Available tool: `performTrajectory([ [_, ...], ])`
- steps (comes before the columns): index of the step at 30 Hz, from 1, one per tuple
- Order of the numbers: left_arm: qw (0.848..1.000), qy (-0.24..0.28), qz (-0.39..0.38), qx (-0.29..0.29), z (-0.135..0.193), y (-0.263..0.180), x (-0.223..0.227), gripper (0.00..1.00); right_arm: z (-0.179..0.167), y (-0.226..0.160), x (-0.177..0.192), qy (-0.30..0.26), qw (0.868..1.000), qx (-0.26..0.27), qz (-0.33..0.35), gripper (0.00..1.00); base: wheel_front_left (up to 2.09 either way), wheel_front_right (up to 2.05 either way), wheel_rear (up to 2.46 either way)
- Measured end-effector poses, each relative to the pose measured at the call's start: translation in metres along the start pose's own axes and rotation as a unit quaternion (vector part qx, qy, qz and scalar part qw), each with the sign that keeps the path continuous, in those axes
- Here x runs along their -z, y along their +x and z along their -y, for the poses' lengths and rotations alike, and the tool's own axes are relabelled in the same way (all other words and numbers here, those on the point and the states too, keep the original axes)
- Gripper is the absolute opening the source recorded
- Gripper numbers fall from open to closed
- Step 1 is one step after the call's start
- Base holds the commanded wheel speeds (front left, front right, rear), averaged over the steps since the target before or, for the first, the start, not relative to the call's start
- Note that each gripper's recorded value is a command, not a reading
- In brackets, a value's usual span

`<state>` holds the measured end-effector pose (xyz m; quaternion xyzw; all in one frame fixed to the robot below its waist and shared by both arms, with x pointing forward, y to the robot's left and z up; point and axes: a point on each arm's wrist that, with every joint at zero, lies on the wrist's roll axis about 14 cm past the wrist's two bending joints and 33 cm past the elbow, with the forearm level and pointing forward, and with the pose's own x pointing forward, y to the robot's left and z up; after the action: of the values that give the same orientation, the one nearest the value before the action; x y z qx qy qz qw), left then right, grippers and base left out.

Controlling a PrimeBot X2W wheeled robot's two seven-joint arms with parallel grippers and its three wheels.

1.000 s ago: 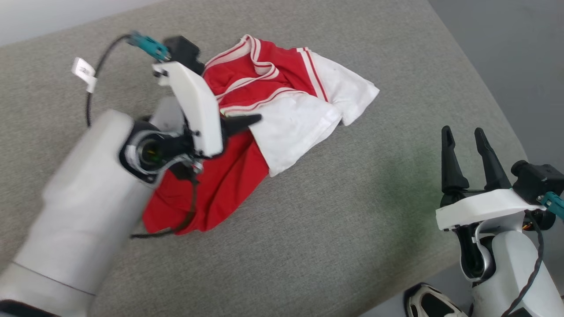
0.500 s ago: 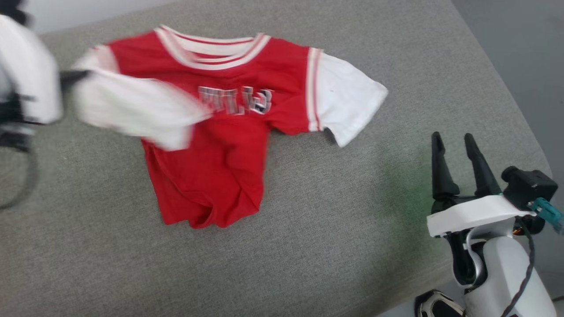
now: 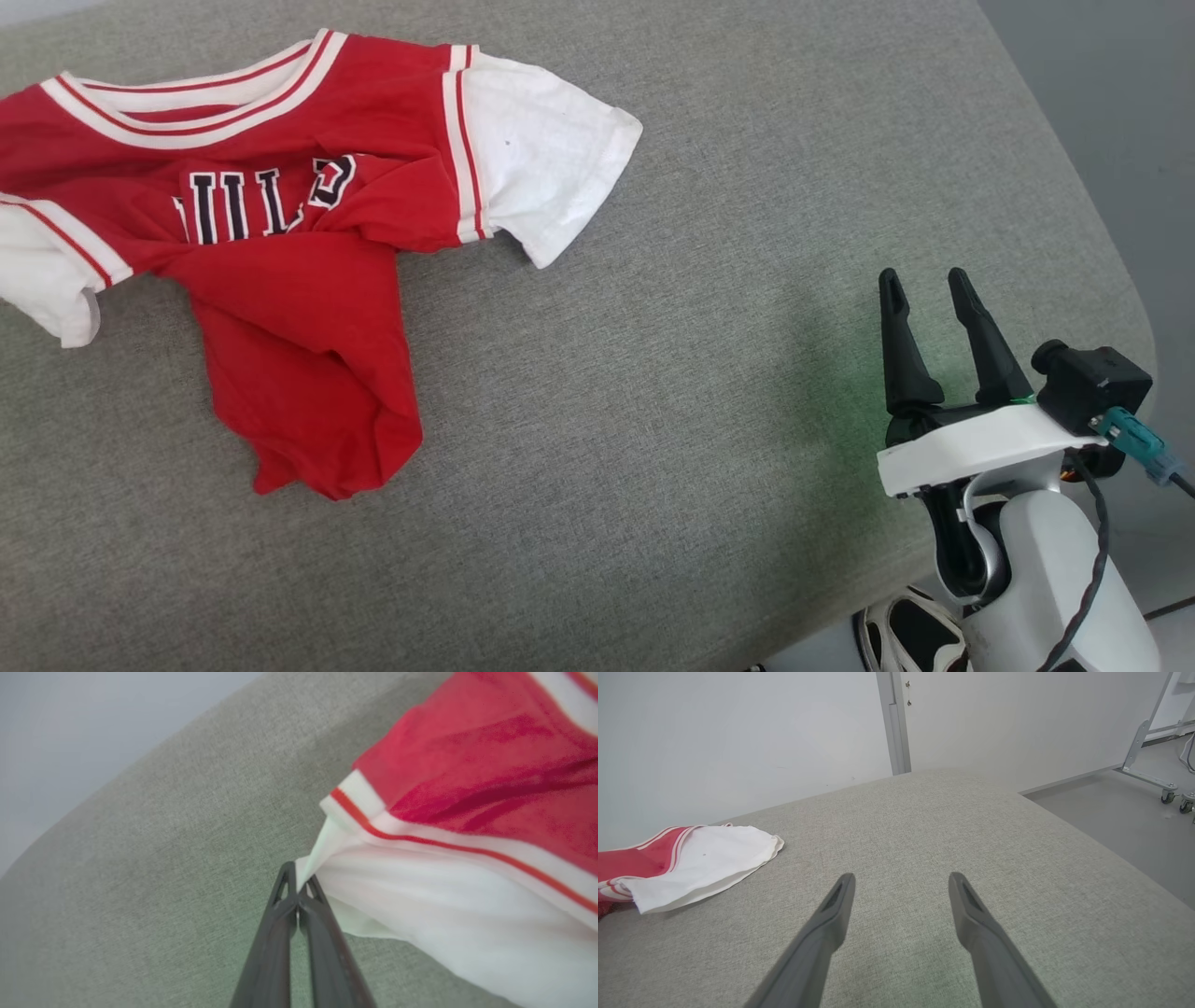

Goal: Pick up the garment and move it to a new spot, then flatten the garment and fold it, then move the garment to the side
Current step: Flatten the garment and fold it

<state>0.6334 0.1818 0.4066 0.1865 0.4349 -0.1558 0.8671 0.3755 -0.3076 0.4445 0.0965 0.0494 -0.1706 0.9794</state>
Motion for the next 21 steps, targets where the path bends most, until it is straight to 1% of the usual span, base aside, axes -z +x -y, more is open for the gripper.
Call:
performTrajectory([
  [4,1.000,-0.012,-0.006,0.004,0.003,0.011,0.014,0.00,-0.001,0.001,0.001,-0.002,1.000,-0.001,-0.001,1.00,0.00,0.00,0.00],
  [7,1.000,-0.020,0.004,0.005,0.004,0.011,0.015,0.00,-0.006,0.003,0.001,-0.006,1.000,-0.010,-0.001,1.00,0.00,0.00,0.00],
  [8,1.000,-0.022,0.011,0.007,0.006,0.011,0.014,0.21,-0.009,0.004,0.000,-0.008,1.000,-0.014,0.001,1.00,0.00,0.00,0.00],
  [9,0.999,-0.026,0.019,0.010,0.008,0.010,0.013,0.38,-0.011,0.006,-0.001,-0.010,1.000,-0.018,0.003,1.00,0.00,0.00,0.00],
  [10,0.999,-0.030,0.030,0.012,0.010,0.009,0.010,0.72,-0.014,0.007,-0.002,-0.012,1.000,-0.023,0.004,1.00,0.00,0.00,0.00],
  [11,0.998,-0.034,0.041,0.013,0.011,0.006,0.008,0.98,-0.017,0.008,-0.003,-0.014,0.999,-0.028,0.005,1.00,0.00,0.00,0.00],
  [12,0.998,-0.040,0.055,0.015,0.011,0.003,0.003,1.00,-0.020,0.008,-0.004,-0.016,0.999,-0.034,0.006,1.00,0.00,0.00,0.00],
  [15,0.993,-0.060,0.098,0.022,0.014,-0.009,-0.009,1.00,-0.028,0.010,-0.008,-0.026,0.998,-0.051,0.009,1.00,0.00,0.00,0.00],
  [17,0.987,-0.079,0.135,0.027,0.015,-0.020,-0.017,1.00,-0.033,0.011,-0.010,-0.034,0.997,-0.064,0.007,1.00,0.00,0.00,0.00],
  [20,0.977,-0.098,0.187,0.029,0.018,-0.036,-0.015,1.00,-0.045,0.013,-0.013,-0.043,0.995,-0.089,0.002,1.00,0.00,0.00,0.00],
  [21,0.972,-0.112,0.205,0.032,0.020,-0.041,-0.013,1.00,-0.049,0.013,-0.014,-0.048,0.994,-0.099,0.001,1.00,0.00,0.00,0.00],
])
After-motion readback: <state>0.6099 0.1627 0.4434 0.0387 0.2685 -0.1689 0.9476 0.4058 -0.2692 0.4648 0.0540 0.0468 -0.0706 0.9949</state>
